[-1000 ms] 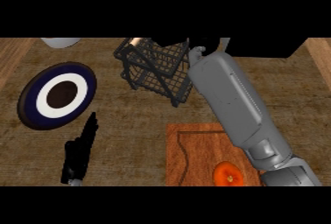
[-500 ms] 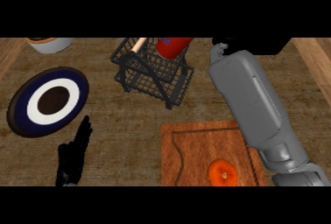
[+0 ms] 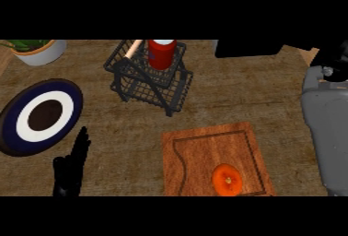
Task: Pick the can from the cutting board and place it in the tiered basket
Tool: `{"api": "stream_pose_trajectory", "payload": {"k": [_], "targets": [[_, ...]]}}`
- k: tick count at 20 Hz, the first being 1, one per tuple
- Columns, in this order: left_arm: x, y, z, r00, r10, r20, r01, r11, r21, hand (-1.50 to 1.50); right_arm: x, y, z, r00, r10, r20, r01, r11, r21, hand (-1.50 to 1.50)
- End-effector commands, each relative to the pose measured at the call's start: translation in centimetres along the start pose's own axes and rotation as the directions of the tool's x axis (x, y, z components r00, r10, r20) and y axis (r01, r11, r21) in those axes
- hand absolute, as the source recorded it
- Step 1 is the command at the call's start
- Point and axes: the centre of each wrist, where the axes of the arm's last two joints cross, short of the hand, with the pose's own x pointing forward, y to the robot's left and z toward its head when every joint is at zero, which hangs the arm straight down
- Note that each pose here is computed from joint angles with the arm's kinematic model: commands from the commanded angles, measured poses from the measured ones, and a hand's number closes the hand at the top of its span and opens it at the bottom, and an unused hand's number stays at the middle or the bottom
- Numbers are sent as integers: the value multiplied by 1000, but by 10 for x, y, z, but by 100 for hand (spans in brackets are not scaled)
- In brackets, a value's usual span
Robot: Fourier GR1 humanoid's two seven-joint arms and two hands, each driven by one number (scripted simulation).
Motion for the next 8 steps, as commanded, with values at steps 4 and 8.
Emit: {"api": "stream_pose_trajectory", "payload": {"k": [4, 8], "targets": [[-1, 16, -7, 1000, 15, -17, -14, 1000, 22, 0, -11, -124, 13, 999, 52, 12, -53, 998, 18, -150], [1, 4, 2, 1000, 7, -15, -8, 1000, -16, 0, -7, -185, 29, 999, 34, 18, -35, 996, 82, -150]]}}
